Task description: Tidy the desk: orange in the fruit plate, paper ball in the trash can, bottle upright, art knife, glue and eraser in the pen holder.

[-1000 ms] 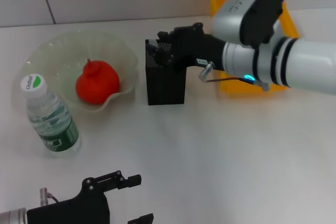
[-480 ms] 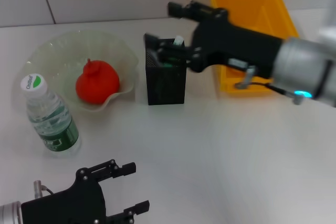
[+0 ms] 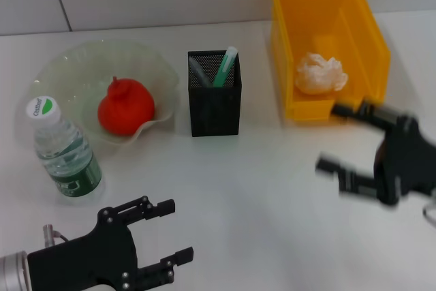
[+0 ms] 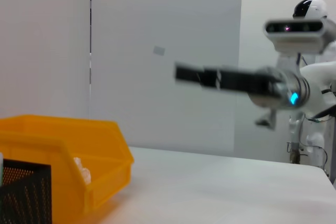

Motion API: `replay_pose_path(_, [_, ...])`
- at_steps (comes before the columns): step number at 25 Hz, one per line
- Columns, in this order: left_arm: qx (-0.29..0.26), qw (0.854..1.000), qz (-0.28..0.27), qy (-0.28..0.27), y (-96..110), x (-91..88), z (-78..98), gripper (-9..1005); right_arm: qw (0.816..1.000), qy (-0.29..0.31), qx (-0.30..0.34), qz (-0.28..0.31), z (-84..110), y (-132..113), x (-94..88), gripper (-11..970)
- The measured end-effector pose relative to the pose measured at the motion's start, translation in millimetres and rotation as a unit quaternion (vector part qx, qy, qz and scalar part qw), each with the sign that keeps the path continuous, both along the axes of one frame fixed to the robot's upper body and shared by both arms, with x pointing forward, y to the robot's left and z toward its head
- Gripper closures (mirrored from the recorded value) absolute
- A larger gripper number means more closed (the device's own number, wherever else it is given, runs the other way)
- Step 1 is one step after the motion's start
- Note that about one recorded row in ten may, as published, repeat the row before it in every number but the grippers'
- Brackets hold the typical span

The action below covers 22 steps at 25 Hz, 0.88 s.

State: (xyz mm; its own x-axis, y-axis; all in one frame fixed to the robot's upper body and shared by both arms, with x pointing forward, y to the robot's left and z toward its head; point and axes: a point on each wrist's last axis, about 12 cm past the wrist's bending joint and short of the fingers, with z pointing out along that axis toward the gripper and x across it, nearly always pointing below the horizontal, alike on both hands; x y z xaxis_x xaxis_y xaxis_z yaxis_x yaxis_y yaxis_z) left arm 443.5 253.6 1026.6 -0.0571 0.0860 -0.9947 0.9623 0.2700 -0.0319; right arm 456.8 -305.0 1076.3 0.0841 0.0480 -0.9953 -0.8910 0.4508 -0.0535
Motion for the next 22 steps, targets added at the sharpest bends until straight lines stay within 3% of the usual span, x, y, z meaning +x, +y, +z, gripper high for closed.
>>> replay_pose_path(1, [0.000, 1.000, -0.001, -0.001, -0.5, 1.3, 0.5, 290, 0.999, 0.015, -0.023, 0.032, -14.4, 1.6, -7.8, 184])
replay_pose_path(6, [0.002, 1.000, -0.002, -0.001, -2.1, 4.0, 1.1, 261, 0.995, 0.050, -0.052, 0.075, -32.3, 16.5, -14.1, 184])
replay_pose_path(14, [0.007, 1.000, -0.001, 0.015, -3.8, 5.1, -1.1, 190, 0.990, 0.072, -0.073, 0.097, -40.3, 26.3, -14.5, 184])
replay_pose_path(22, [0.015, 0.999, -0.015, 0.028, -8.9, 8.2, -2.7, 190, 0.988, 0.081, -0.086, 0.094, -41.6, 22.8, -11.8, 184])
